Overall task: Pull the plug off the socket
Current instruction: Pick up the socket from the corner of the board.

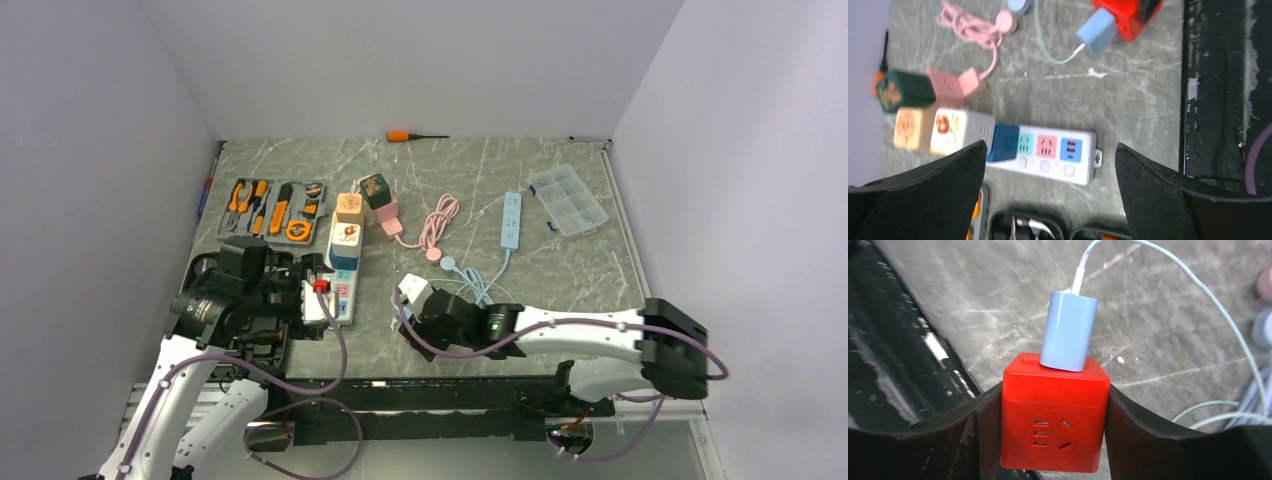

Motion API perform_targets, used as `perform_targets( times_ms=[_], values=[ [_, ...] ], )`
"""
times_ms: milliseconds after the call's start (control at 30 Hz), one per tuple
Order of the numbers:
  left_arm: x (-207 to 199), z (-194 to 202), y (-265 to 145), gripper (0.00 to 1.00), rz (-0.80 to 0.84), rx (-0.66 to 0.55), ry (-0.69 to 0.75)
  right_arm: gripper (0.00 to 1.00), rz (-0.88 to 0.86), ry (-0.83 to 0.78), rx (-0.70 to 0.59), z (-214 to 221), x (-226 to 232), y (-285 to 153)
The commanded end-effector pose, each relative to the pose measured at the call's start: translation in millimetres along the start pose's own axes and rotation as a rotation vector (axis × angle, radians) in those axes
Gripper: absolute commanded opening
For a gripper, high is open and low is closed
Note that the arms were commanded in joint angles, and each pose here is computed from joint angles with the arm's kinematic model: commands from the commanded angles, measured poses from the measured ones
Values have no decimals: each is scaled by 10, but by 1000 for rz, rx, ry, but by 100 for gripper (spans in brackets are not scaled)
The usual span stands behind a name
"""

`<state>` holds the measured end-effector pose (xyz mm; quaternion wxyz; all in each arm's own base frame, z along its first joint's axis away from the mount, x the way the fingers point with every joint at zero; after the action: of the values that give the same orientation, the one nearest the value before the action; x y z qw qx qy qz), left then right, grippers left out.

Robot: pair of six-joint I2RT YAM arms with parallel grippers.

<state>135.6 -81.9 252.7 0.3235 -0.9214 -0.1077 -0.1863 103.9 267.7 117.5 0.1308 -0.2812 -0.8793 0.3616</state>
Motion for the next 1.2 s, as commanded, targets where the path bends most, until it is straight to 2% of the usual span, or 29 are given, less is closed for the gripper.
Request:
perform_targets(
  times_ms=[0, 133, 367, 700, 800, 1067, 1167],
  values=[
    [-134, -195, 113, 99, 162, -183, 121, 0, -129, -121, -299, -501, 85, -314],
    [-167, -310, 257, 99, 242, -217, 154, 0, -149, -199, -329, -570, 79, -406],
    [-101, -612, 451, 99, 285, -266, 259, 0, -165, -252, -363, -739, 97, -549],
    [-102, -631, 776, 97, 353, -261, 186, 0, -191, -291, -394, -903, 165, -694],
    [-103, -623, 849, 92, 378, -241, 175, 0, -189, -311, -397, -904, 200, -715],
    [-80, -598, 952, 65, 412, -181, 119, 0, -151, -327, -427, -926, 209, -811],
    [-99, -591, 943, 61, 422, -169, 89, 0, -150, -323, -448, -935, 213, -854]
  ],
)
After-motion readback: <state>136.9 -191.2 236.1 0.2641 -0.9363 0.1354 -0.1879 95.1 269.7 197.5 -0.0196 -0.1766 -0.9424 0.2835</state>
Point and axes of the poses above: each gripper's point midway between its finger pads, its own y axis out along the fingers, its own x axis along the line the jaws close on, z = x × y, the point moved 7 cm from there along -y, back along the fingers, and after that the axes turned 1 degree about y, right-handed, at the moved point
